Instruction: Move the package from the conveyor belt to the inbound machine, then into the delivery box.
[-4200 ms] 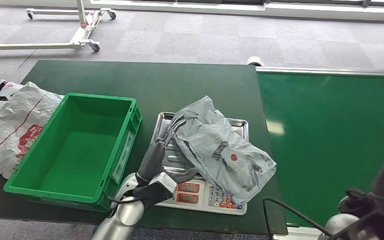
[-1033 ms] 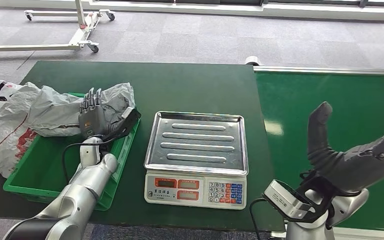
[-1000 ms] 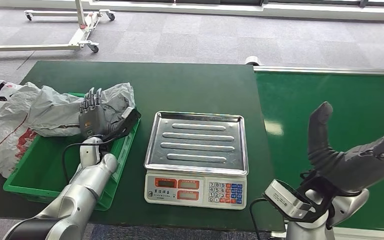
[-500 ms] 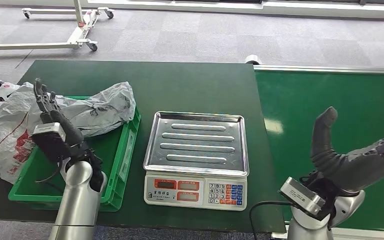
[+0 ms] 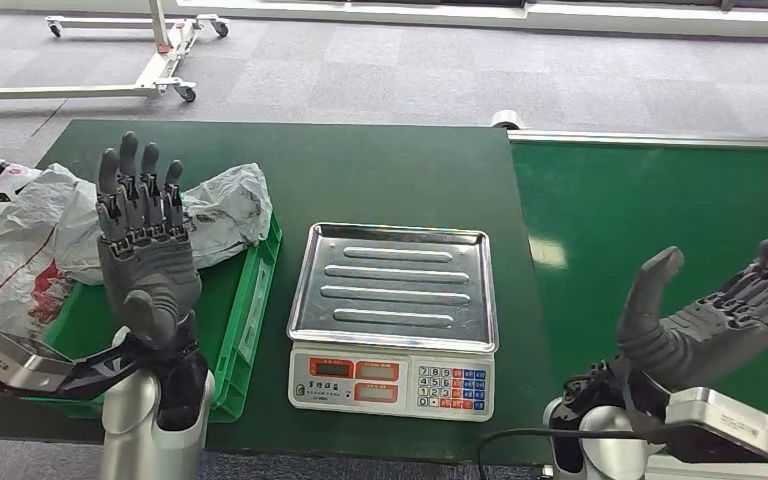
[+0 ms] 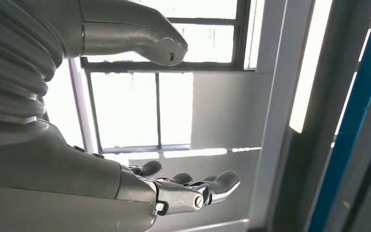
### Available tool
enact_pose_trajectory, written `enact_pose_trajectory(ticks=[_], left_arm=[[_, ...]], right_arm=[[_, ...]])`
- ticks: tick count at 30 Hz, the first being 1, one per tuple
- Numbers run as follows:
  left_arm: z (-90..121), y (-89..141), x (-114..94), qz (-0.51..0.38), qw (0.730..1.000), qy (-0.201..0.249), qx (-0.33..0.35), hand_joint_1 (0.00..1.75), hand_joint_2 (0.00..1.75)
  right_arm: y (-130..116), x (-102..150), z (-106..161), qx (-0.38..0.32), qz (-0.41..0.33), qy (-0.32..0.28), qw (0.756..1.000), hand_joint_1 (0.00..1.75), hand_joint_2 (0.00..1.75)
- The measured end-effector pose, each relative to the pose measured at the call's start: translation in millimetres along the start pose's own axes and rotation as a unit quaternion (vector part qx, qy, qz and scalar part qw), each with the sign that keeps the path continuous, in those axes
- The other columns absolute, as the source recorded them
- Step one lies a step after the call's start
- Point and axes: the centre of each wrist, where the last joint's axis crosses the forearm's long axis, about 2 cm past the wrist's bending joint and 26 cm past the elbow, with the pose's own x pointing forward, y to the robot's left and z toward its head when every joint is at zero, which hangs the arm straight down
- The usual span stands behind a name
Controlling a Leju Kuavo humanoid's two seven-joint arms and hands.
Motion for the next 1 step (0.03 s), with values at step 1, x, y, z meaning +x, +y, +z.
enact_pose_trajectory(ticks=[1], left_arm=[[0.2,-2.6,-0.6,0.005,1.000,0.001,-0.005,0.00,1.75]], right_arm=[[0.6,0.9,1.0,-0.003,-0.007,0.006,1.000,0.00,1.75]])
